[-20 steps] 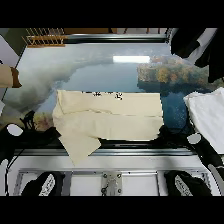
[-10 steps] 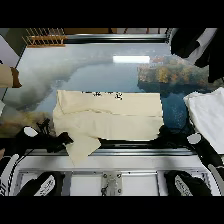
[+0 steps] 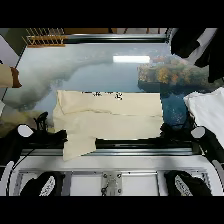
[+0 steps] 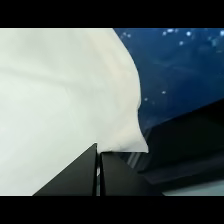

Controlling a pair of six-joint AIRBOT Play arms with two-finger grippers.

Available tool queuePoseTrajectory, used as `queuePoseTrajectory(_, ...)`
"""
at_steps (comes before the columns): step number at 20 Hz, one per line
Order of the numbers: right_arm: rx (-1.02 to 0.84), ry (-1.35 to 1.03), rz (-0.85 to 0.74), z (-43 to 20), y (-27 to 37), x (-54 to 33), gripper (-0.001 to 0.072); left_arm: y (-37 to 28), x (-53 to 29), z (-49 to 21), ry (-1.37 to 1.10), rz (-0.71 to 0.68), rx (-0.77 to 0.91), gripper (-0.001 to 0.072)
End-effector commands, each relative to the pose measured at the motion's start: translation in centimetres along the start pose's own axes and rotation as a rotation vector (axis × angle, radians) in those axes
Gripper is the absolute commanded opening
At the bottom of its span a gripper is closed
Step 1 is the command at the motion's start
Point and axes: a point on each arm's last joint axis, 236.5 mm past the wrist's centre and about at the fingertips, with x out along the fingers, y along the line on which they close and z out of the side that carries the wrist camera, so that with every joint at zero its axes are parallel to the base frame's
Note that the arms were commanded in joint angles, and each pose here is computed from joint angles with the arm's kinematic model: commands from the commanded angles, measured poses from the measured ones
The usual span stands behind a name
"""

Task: Fold the clothes and pants, and hang the long-sleeved shirts on hangers.

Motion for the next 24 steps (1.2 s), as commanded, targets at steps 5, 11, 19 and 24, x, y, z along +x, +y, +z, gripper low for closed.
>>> queuePoseTrajectory(5, -0.193, 0.041, -0.158, 3.4, 1.1, -6.9, 0.0008, -3.0, -7.4, 1.4, -0.075, 0.008, 0.124, 0.0006)
queuePoseTrajectory(11, -0.231, 0.088, -0.161, 7.5, 3.9, -5.7, 0.0008, -3.8, -6.6, 8.1, -0.03, 0.015, 0.18, 0.0006)
queuePoseTrajectory(19, -0.254, 0.122, -0.164, 14.2, 8.8, -0.4, 0.0008, -3.6, -2.8, 17.1, 0.048, 0.019, 0.172, 0.0006)
queuePoseTrajectory(24, -0.22, 0.015, -0.026, 18.5, 13.2, 1.8, 0.0037, -4.7, -1.5, 22.2, 0.022, 0.01, 0.195, 0.0032)
